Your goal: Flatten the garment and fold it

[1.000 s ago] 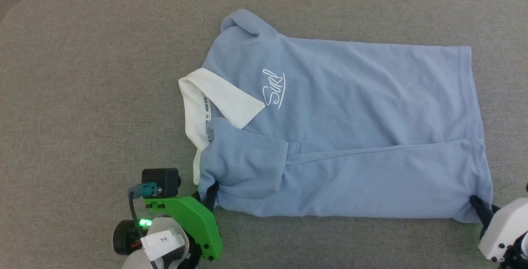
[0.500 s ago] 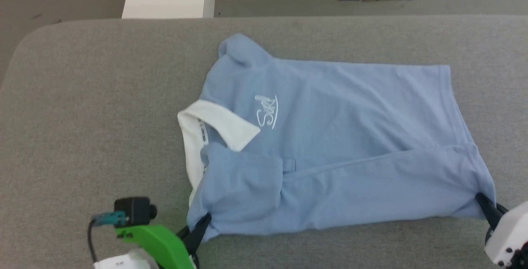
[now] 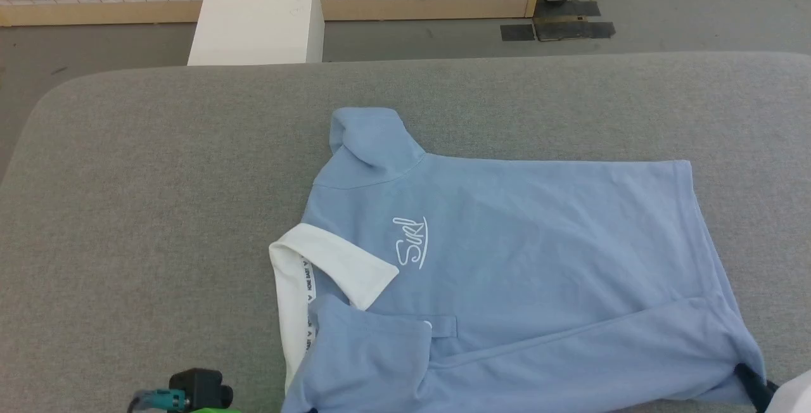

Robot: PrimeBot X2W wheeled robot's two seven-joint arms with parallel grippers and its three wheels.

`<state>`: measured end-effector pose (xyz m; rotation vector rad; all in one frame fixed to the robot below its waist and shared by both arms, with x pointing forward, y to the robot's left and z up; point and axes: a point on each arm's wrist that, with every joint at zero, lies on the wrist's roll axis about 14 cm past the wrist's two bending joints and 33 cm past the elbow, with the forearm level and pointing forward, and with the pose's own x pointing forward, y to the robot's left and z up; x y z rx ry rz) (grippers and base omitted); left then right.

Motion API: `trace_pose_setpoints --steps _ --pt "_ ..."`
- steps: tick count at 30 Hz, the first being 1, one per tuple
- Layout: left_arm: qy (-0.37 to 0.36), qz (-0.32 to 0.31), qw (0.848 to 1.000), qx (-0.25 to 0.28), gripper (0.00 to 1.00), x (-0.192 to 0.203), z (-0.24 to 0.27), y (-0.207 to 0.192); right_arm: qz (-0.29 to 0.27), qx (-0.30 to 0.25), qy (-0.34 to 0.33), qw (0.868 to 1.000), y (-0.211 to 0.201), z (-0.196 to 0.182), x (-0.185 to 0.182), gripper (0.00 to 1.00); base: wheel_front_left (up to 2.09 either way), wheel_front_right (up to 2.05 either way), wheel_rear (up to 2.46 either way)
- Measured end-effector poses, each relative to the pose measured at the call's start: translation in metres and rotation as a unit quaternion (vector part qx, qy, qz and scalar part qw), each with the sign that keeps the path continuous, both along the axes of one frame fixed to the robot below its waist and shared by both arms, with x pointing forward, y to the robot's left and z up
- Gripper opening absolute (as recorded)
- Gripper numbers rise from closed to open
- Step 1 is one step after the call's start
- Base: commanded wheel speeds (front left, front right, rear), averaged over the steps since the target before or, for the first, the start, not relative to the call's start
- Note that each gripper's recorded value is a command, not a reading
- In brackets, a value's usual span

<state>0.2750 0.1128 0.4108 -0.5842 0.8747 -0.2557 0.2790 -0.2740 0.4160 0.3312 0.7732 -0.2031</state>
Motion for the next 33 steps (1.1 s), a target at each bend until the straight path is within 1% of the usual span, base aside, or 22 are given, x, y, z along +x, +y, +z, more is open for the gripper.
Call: trace_pose_setpoints --steps 1,2,3,4,5,6,11,13,15,17,18,20,21,23,26,27,29,30,33 --pt "0.001 0.003 1.000 -0.001 0.38 0.000 -0.002 -0.001 0.001 0.002 0.002 1.000 0.002 -0.002 0.000 0.36 0.00 0.00 0.00" --pt "0.006 0.004 1.000 -0.002 0.50 -0.001 -0.005 -0.002 0.001 0.004 0.002 1.000 0.003 -0.004 0.000 0.49 0.00 0.00 0.00" --pt "0.013 0.003 1.000 -0.002 0.64 -0.003 -0.009 -0.003 0.002 0.005 0.000 1.000 0.005 -0.005 0.001 1.00 0.00 0.00 0.00" --pt "0.018 0.003 1.000 -0.003 0.68 -0.004 -0.011 -0.003 0.002 0.006 0.000 1.000 0.006 -0.007 0.002 1.00 0.00 0.00 0.00" --pt "0.023 0.004 1.000 -0.002 0.89 -0.003 -0.015 -0.003 0.003 0.009 0.000 1.000 0.008 -0.009 0.002 1.00 0.00 0.00 0.00" --pt "0.022 0.006 1.000 0.000 1.00 -0.002 -0.016 -0.002 0.003 0.010 0.002 1.000 0.009 -0.011 0.002 1.00 0.00 0.00 0.00" --pt "-0.010 0.025 1.000 0.000 1.00 0.011 -0.005 0.004 0.001 0.006 -0.010 1.000 0.007 -0.005 0.006 1.00 0.00 0.00 0.00" --pt "-0.041 0.038 0.998 0.000 1.00 0.021 0.007 0.010 -0.003 -0.001 -0.028 1.000 0.002 0.005 0.010 1.00 0.00 0.00 0.00" --pt "-0.098 0.067 0.993 0.009 1.00 0.037 0.029 0.023 -0.011 -0.017 -0.065 0.998 -0.006 0.023 0.020 1.00 0.00 0.00 0.00" --pt "-0.166 0.099 0.980 0.042 1.00 0.055 0.052 0.042 -0.016 -0.038 -0.108 0.993 -0.012 0.043 0.032 1.00 0.00 0.00 0.00" --pt "-0.209 0.118 0.968 0.066 1.00 0.066 0.067 0.054 -0.018 -0.053 -0.137 0.989 -0.015 0.056 0.039 1.00 0.00 0.00 0.00" --pt "-0.288 0.151 0.939 0.110 1.00 0.082 0.096 0.072 -0.011 -0.077 -0.200 0.977 -0.012 0.082 0.055 1.00 0.00 0.00 0.00" --pt "-0.329 0.168 0.920 0.130 1.00 0.089 0.111 0.079 -0.005 -0.092 -0.239 0.967 -0.009 0.097 0.064 1.00 0.00 0.00 0.00" --pt "-0.397 0.202 0.884 0.143 1.00 0.098 0.136 0.082 -0.002 -0.125 -0.299 0.946 -0.006 0.119 0.076 1.00 0.00 0.00 0.00" --pt "-0.469 0.214 0.841 0.162 1.00 0.101 0.152 0.073 0.005 -0.152 -0.355 0.923 0.002 0.134 0.083 1.00 0.00 0.00 0.00" --pt "-0.480 0.212 0.835 0.167 1.00 0.100 0.152 0.069 0.009 -0.157 -0.364 0.918 0.006 0.135 0.084 1.00 0.00 0.00 0.00" --pt "-0.477 0.216 0.835 0.170 1.00 0.099 0.142 0.062 0.017 -0.170 -0.373 0.912 0.012 0.130 0.085 1.00 0.00 0.00 0.00" --pt "-0.471 0.215 0.838 0.172 1.00 0.098 0.136 0.060 0.019 -0.171 -0.376 0.911 0.014 0.128 0.086 1.00 0.00 0.00 0.00" --pt "-0.449 0.196 0.853 0.178 1.00 0.096 0.115 0.048 0.028 -0.172 -0.367 0.914 0.021 0.112 0.085 1.00 0.00 0.00 0.00"
